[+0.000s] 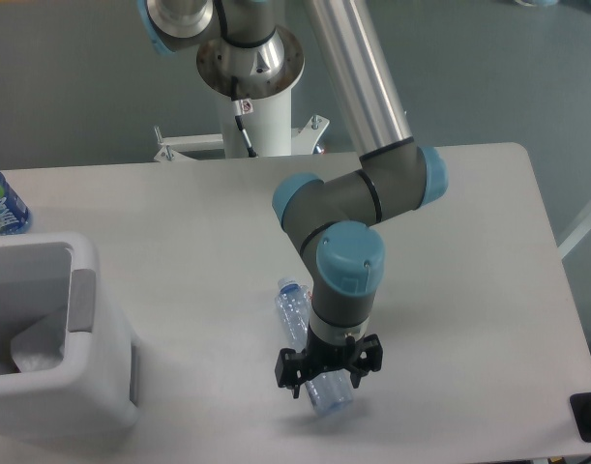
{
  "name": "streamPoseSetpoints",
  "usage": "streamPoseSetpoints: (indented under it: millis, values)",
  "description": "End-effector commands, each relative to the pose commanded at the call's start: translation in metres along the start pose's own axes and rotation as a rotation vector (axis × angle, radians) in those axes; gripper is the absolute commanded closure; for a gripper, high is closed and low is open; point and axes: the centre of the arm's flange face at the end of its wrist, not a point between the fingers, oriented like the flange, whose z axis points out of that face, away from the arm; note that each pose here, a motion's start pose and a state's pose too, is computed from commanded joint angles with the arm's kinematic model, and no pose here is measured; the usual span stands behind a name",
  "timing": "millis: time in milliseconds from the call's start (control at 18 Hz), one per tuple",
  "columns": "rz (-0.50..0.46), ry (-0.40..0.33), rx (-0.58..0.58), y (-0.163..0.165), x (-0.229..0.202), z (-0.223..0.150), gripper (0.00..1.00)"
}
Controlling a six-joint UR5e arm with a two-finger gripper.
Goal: Place the trash in the trash can
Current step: 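Close the gripper around the bottle's body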
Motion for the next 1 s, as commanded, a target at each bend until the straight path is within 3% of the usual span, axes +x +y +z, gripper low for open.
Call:
streamPoseSetpoints:
  millis: [1000]
  values:
    - [-0.007,-0.048,-0.030,0.005,-0.004,0.038,0.00]
